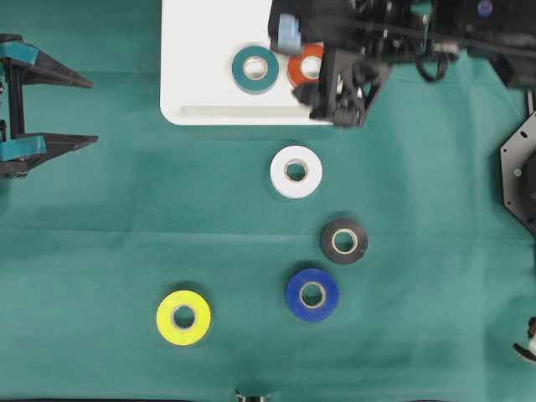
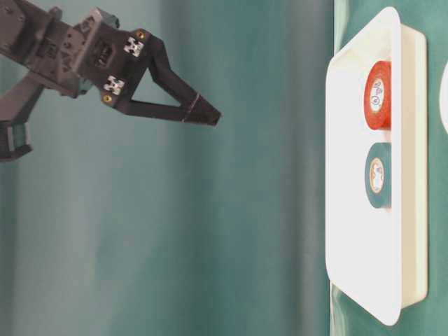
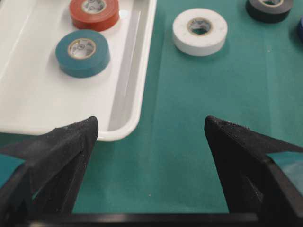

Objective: Pick up the tape from a random location and place it into the white case.

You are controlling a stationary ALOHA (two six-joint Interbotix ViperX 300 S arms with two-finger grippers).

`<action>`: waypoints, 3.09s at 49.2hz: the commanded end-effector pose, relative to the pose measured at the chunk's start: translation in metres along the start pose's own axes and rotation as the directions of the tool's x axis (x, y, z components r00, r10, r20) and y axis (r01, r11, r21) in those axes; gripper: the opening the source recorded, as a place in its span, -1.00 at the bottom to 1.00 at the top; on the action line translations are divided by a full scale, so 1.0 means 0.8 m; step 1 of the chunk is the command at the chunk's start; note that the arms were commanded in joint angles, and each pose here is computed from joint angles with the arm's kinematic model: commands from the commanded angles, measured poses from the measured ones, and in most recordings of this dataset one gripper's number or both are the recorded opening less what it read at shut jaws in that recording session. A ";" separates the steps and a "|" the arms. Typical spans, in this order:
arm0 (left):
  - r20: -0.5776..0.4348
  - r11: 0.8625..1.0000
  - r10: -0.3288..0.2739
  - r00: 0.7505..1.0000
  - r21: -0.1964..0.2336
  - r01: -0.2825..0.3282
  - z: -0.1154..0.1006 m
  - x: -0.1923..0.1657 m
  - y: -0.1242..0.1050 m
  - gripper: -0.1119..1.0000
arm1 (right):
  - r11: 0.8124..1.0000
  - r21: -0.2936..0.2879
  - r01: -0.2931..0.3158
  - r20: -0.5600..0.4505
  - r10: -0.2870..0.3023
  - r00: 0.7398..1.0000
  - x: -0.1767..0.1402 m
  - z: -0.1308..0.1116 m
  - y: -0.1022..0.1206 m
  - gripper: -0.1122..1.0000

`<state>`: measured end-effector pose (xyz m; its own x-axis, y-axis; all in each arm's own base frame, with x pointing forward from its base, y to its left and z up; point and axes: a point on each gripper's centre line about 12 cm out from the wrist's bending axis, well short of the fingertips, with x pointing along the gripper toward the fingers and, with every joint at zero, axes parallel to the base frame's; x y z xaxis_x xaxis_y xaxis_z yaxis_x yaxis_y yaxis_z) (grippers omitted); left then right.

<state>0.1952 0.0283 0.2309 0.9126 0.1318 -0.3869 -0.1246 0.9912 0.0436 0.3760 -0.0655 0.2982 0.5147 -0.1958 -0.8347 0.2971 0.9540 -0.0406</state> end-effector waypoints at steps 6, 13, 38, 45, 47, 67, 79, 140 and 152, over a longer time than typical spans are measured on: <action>0.017 1.000 0.002 1.000 -0.004 -0.002 0.007 0.000 0.001 0.94 | 0.998 -0.044 -0.055 0.055 0.057 0.997 -0.022 0.006 0.038 0.78; 0.017 1.000 0.002 1.000 -0.004 -0.002 0.007 0.000 0.001 0.94 | 0.996 -0.059 -0.074 0.068 0.078 0.995 -0.023 0.005 0.052 0.78; 0.015 1.000 0.002 1.000 -0.004 -0.002 0.006 0.000 0.001 0.94 | 0.995 -0.071 -0.076 0.100 0.083 0.992 -0.035 -0.011 0.046 0.77; 0.014 1.000 0.000 1.000 -0.003 0.000 0.006 0.000 0.000 0.94 | 0.993 -0.068 -0.091 0.154 0.101 0.983 -0.051 -0.031 0.040 0.77; 0.017 1.000 0.001 1.000 -0.003 0.000 0.006 0.000 0.000 0.94 | 0.993 -0.069 -0.097 0.178 0.108 0.978 -0.059 -0.038 0.038 0.77; 0.017 1.000 0.000 1.000 -0.002 0.000 0.006 0.000 0.000 0.94 | 0.986 -0.073 -0.150 0.378 0.166 0.911 -0.106 -0.118 0.015 0.77; 0.017 1.000 0.002 1.000 -0.002 -0.002 0.006 0.000 0.001 0.94 | 0.981 -0.060 -0.186 0.437 0.193 0.878 -0.099 -0.174 0.007 0.77; 0.000 1.000 -0.008 1.000 0.001 0.008 0.003 0.000 -0.002 0.94 | 0.971 -0.027 -0.239 0.467 0.224 0.856 -0.057 -0.254 0.001 0.76; 0.010 0.992 -0.118 0.993 0.046 0.117 0.006 -0.002 -0.031 0.94 | 0.970 -0.027 -0.240 0.471 0.224 0.853 -0.058 -0.253 0.001 0.76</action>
<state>0.1960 0.0107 0.2300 0.9166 0.0496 -0.3968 -0.0353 0.9984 0.0433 0.1867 -0.0090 0.2191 0.8750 -0.0597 -0.4804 0.1448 0.9792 0.1420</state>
